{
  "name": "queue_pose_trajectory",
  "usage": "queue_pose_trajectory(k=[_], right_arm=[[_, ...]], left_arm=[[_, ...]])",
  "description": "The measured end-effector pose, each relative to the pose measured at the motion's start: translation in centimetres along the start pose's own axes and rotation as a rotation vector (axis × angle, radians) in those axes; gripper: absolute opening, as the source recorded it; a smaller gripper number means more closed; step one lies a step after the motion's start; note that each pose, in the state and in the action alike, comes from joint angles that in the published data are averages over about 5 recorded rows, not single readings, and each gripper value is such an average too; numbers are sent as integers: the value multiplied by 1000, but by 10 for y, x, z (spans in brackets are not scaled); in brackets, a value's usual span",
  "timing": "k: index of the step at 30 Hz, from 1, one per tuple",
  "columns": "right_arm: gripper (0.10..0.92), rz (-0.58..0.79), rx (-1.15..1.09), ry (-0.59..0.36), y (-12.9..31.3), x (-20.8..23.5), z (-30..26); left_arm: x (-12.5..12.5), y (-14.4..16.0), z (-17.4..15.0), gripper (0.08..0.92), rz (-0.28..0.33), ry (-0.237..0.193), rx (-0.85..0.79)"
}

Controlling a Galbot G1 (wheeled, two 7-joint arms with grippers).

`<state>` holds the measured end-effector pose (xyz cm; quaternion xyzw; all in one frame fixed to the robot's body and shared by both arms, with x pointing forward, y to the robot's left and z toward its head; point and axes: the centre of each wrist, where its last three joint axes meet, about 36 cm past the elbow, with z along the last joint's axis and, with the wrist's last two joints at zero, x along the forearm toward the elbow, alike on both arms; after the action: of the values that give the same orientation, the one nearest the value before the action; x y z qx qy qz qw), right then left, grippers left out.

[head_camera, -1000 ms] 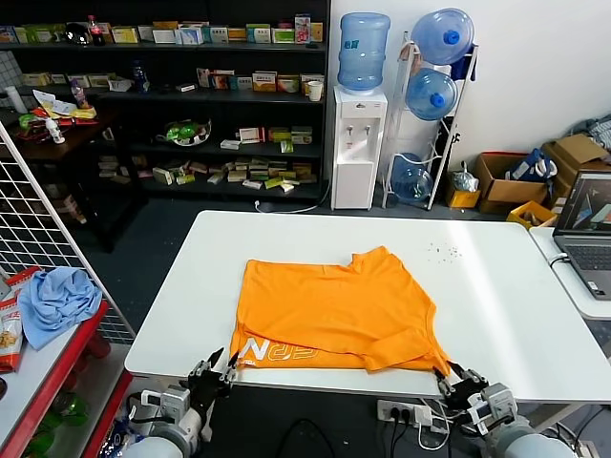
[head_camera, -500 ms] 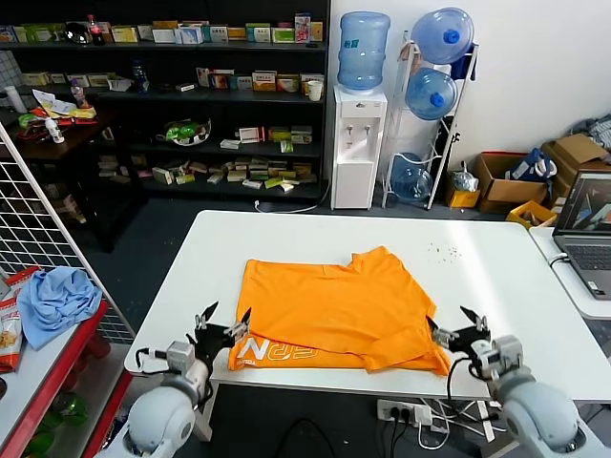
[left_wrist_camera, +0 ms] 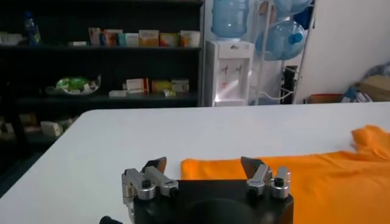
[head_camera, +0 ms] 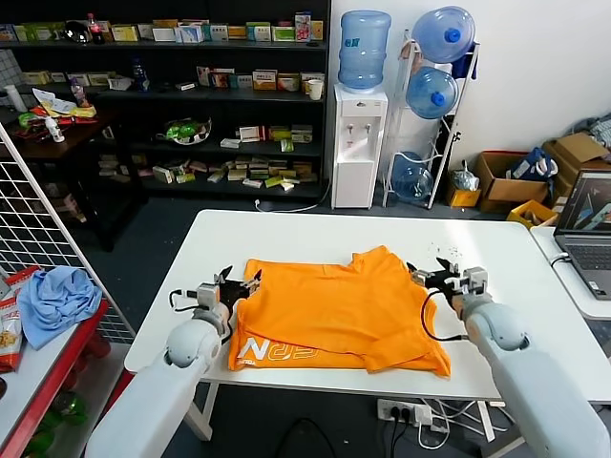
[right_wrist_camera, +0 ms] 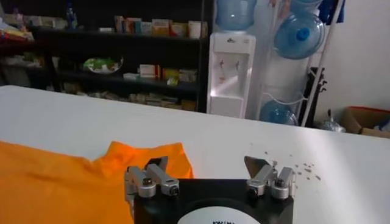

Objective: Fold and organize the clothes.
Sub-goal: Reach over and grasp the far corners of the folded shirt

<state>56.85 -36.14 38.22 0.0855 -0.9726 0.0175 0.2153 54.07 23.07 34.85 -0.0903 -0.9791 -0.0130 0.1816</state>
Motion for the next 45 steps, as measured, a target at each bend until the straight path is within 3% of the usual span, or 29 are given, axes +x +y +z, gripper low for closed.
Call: queue_pose_trajectory(k=[7, 14, 17, 22, 39, 45], right_arm=[[823, -19, -32, 50, 0, -36, 1], [820, -51, -43, 98, 7, -59, 4], [775, -65, -44, 116, 12, -66, 7], [628, -81, -50, 131, 20, -74, 7], [160, -78, -45, 135, 32, -76, 13], [125, -72, -33, 105, 37, -64, 7]], left_arm=[[-44, 2, -13, 823, -24, 38, 9], [-68, 1, -11, 823, -39, 89, 12], [-75, 0, -7, 823, -42, 112, 9], [-82, 2, -5, 814, -47, 133, 3], [-75, 9, 1, 351, -38, 130, -7], [-65, 16, 3, 178, -50, 108, -12]])
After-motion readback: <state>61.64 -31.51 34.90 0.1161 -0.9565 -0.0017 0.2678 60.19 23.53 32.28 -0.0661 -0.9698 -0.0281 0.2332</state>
